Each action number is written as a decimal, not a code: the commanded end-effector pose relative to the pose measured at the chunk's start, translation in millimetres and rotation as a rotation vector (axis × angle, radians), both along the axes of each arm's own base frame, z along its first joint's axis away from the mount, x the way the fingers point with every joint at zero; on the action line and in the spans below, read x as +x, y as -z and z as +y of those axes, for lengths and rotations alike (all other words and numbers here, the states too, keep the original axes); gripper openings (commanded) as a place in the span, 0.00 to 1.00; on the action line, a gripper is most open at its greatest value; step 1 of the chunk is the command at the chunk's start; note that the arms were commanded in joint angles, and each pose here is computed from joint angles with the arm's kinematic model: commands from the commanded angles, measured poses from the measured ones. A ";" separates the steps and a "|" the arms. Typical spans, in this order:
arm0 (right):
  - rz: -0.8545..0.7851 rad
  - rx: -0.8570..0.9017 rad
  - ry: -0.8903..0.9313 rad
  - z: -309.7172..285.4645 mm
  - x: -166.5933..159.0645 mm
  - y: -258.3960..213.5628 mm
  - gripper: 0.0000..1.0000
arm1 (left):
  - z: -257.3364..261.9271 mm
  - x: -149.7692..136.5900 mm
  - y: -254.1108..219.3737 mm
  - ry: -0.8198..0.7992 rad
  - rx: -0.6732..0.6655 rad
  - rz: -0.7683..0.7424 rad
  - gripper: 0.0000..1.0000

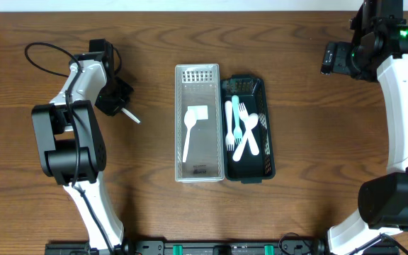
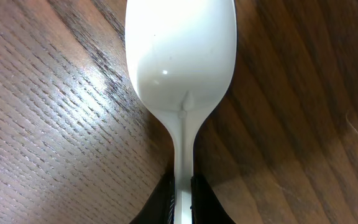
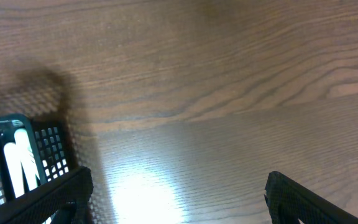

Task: Pack container
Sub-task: 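Move the left gripper to the next white spoon and grasp it, then carry the spoon into the clear basket and release it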

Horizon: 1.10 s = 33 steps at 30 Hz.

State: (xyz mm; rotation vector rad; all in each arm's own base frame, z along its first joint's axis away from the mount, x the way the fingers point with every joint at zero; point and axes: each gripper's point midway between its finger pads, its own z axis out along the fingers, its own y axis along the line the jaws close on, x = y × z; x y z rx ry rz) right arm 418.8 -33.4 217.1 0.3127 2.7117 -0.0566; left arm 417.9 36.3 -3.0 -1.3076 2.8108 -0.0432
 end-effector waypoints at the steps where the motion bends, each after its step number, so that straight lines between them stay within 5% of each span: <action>1: 0.012 -0.012 -0.004 -4.3 0.4 3.9 0.92 | 0.9 -12.7 18.4 0.017 -0.006 0.061 0.06; 12: 0.009 -0.011 -0.004 -4.2 1.2 3.5 0.92 | -19.0 -10.6 -49.5 0.193 0.013 -0.017 0.06; 23: -0.005 -0.013 -0.004 -4.5 4.2 2.2 0.92 | -157.1 -47.5 -182.9 0.636 0.042 -0.309 0.06; 33: -0.002 -0.012 -0.004 -4.4 3.7 2.4 0.92 | -229.8 -76.5 -134.9 0.845 0.067 -0.217 0.06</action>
